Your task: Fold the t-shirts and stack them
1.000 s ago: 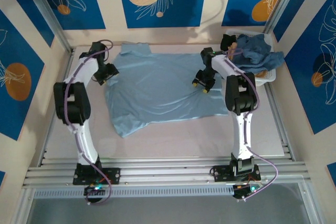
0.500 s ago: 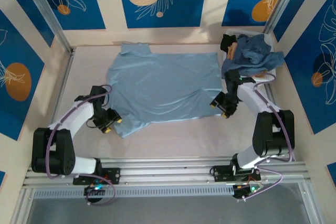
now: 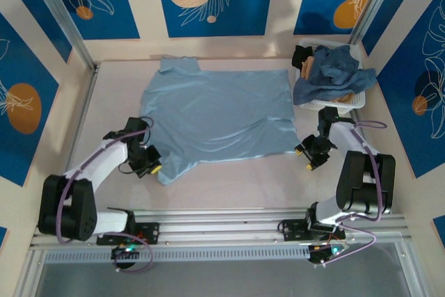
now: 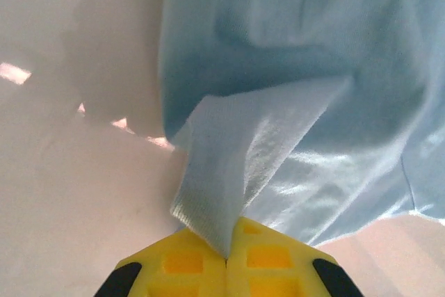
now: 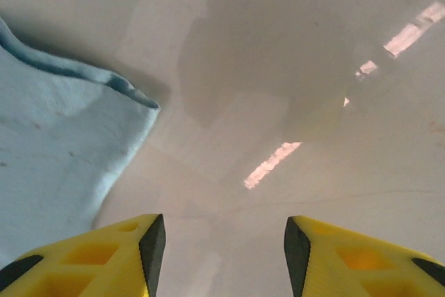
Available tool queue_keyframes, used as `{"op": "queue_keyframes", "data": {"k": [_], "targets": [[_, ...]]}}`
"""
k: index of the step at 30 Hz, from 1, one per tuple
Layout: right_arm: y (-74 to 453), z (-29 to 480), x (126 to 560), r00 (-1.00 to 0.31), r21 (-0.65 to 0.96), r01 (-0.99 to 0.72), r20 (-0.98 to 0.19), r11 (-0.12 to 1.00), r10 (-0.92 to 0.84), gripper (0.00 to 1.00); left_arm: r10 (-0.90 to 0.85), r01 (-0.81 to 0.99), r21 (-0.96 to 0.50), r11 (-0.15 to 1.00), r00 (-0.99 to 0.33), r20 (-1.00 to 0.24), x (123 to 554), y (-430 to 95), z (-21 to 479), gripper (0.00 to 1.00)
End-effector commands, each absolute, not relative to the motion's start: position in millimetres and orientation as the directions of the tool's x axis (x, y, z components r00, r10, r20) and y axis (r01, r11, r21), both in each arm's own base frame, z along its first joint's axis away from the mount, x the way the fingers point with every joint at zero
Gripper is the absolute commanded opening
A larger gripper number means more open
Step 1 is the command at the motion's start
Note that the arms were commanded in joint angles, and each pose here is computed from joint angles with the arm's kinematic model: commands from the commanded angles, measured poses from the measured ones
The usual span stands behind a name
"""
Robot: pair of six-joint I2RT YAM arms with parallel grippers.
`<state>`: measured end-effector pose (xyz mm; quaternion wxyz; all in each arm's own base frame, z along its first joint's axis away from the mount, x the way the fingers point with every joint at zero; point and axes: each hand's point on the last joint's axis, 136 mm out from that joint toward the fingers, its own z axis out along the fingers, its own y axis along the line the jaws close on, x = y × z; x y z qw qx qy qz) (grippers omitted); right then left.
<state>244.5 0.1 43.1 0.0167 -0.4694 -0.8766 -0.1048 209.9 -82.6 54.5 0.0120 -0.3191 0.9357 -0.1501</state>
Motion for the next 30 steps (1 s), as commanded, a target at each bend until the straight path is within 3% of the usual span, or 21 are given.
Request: {"op": "queue_keyframes", "data": {"k": [1, 9, 13, 21, 25, 30], "targets": [[1.2, 43.0, 268.2, -0.528, 0.219, 0.841, 0.136, 0.494, 0.838, 0.48, -0.655, -0.672, -0.226, 0.705, -0.740, 0.156, 171.0, -80.1, 58.3, 0.00], [10.5, 22.6, 278.3, -0.484, 0.186, 0.873, 0.218, 0.450, 0.848, 0.35, -0.695, -0.721, -0.249, 0.647, -0.691, 0.197, 153.3, -84.2, 58.8, 0.00], [14.3, 23.5, 266.0, -0.460, 0.143, 0.888, 0.232, 0.438, 0.857, 0.18, -0.701, -0.721, -0.251, 0.646, -0.690, 0.180, 155.0, -82.1, 60.8, 0.00], [7.5, 49.0, 208.2, -0.452, 0.086, 0.892, 0.153, 0.444, 0.879, 0.39, -0.698, -0.714, -0.232, 0.660, -0.697, 0.162, 152.1, -77.3, 64.3, 0.00], [21.5, 36.2, 203.4, -0.441, 0.151, 0.897, 0.212, 0.416, 0.872, 0.41, -0.695, -0.711, -0.229, 0.665, -0.701, 0.158, 151.0, -76.4, 64.5, 0.00], [21.0, 27.7, 228.2, -0.449, 0.192, 0.889, 0.192, 0.415, 0.873, 0.41, -0.691, -0.706, -0.225, 0.672, -0.707, 0.152, 152.0, -75.3, 65.6, 0.00]]}}
